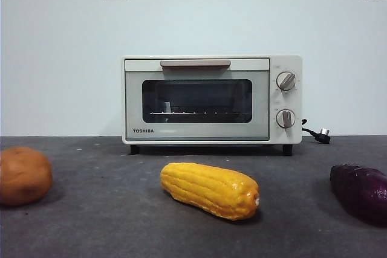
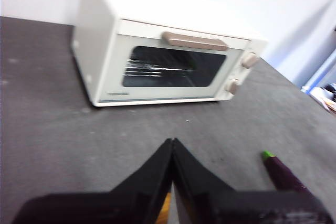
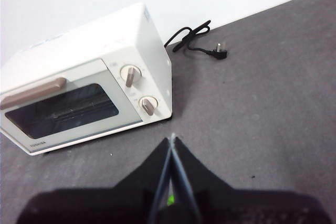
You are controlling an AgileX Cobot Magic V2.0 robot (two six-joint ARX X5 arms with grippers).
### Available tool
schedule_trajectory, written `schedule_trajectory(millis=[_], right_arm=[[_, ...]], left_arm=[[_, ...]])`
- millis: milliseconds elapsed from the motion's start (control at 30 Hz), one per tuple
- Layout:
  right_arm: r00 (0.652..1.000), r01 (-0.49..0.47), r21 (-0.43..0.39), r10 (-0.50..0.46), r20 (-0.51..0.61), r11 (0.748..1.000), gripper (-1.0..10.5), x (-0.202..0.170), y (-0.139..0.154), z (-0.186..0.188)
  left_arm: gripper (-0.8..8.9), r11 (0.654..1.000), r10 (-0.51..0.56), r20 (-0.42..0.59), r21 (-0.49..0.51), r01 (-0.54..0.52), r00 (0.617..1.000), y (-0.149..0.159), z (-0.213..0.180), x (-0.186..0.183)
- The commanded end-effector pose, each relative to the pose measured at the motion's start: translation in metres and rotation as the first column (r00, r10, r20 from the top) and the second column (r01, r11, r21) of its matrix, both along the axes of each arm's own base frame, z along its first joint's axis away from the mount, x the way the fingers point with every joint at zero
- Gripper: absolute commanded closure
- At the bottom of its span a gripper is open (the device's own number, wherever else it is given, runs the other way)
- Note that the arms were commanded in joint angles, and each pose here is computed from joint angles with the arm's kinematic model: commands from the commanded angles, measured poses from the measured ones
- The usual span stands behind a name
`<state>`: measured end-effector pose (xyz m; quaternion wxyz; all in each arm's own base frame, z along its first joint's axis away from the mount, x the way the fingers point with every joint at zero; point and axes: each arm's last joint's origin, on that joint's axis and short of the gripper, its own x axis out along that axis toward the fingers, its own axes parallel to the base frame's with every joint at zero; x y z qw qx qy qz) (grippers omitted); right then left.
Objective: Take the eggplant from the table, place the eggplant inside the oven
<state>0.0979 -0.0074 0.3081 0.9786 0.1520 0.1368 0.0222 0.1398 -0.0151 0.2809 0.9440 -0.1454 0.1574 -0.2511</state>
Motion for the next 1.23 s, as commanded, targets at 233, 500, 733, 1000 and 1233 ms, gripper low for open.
schedule_trajectory(millis=[233, 500, 733, 1000, 1233], right_arm=[[0.983, -0.137, -0.048, 0.13, -0.13, 0.989, 9.5, 0.019, 0.001, 0.045], [0.941, -0.277, 0.012, 0.274, -0.201, 0.961, 9.5, 0.032, 0.007, 0.068], [0.897, -0.387, 0.003, 0.377, -0.233, 0.922, 9.5, 0.033, 0.02, 0.085], [0.878, -0.453, -0.02, 0.442, -0.182, 0.891, 9.4, 0.026, 0.029, 0.109], [0.879, -0.459, -0.029, 0.449, -0.161, 0.888, 9.4, 0.024, 0.029, 0.119]], left_arm=[[8.19, 0.99, -0.128, -0.047, 0.045, 0.13, 0.991, -0.017, 0.032, 0.018], [8.19, 0.963, -0.256, -0.019, 0.084, 0.257, 0.966, -0.04, 0.068, 0.03], [8.19, 0.939, -0.323, 0.001, 0.124, 0.321, 0.946, -0.058, 0.091, 0.036], [8.19, 0.919, -0.375, 0.012, 0.133, 0.37, 0.927, -0.07, 0.098, 0.039], [8.19, 0.918, -0.378, 0.006, 0.134, 0.374, 0.926, -0.071, 0.097, 0.041]])
